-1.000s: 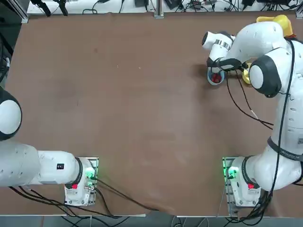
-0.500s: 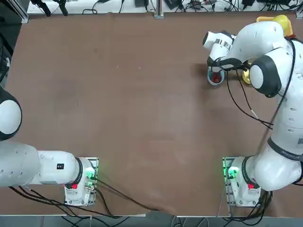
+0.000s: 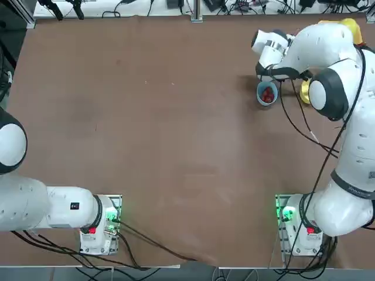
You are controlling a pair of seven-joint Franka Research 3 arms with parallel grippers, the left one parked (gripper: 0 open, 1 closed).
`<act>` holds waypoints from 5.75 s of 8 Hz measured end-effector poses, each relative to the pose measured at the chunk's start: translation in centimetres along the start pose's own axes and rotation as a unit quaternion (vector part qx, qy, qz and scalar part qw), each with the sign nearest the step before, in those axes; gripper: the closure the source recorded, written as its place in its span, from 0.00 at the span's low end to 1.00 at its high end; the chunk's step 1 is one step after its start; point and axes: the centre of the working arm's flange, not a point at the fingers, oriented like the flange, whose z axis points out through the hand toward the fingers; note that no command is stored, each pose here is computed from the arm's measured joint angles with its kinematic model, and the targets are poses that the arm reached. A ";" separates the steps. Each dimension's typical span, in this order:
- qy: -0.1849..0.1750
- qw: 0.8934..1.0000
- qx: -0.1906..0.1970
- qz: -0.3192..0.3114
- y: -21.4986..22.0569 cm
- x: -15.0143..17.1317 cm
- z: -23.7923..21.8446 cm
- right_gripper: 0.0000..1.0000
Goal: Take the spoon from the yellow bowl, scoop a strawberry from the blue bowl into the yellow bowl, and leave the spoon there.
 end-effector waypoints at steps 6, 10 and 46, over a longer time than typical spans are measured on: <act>-0.014 0.994 0.102 -0.041 10.2 -0.4 -9.5 0.89; -0.038 0.969 0.242 -0.033 15.1 -2.3 -18.2 0.89; -0.246 0.884 0.351 0.183 7.4 -2.0 -15.1 0.89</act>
